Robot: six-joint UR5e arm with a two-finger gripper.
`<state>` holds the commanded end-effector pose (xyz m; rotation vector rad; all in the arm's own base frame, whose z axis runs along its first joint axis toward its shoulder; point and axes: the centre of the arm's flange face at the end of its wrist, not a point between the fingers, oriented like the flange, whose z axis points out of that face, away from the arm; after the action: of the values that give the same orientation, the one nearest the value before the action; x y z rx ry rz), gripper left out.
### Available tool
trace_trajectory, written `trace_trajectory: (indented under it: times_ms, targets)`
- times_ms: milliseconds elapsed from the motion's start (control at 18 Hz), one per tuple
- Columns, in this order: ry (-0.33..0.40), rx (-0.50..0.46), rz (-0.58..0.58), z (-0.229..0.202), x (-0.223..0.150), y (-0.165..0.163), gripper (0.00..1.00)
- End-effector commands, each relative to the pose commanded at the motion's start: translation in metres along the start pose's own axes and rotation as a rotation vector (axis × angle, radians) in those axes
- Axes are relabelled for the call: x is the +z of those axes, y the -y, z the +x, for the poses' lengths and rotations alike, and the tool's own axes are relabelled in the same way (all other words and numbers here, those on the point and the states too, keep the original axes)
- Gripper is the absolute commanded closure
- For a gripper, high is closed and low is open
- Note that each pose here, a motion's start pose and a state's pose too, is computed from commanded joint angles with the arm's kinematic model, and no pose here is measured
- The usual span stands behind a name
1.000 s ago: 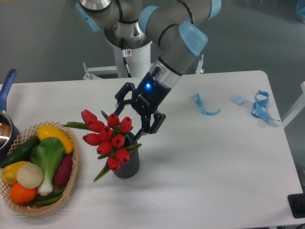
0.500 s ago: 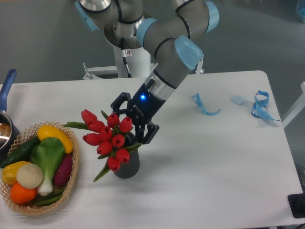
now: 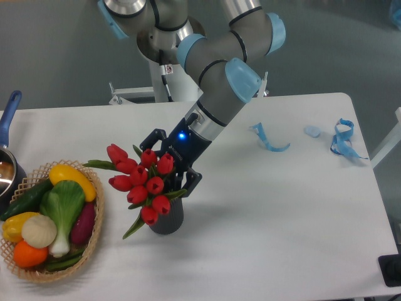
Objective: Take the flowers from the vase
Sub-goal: 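Lower the gripper around the tulip stems above the vase rim, then close the gripper on the tulip stems, then lift the tulip bouquet up out of the vase and carry it away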
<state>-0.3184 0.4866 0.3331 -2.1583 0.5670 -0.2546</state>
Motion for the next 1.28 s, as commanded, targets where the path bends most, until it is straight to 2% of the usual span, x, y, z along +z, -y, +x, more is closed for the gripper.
trace_trajectory:
  times_ms: [167, 278, 333, 833, 1056, 1278]
  targets:
    - [0.006, -0.002, 0.005, -0.002, -0.004, 0.001, 0.5]
    - [0.009, -0.008, 0.004, -0.003, -0.005, 0.001, 0.53]
    - [0.01, -0.009, 0.004, -0.003, -0.005, 0.001, 0.59]
    - [0.043, -0.067, 0.015, -0.01, -0.023, 0.017, 0.6]
    - [0.077, -0.146, 0.091, -0.009, -0.054, 0.066, 0.59]
    - [0.109, -0.146, 0.122, -0.001, -0.079, 0.097, 0.59]
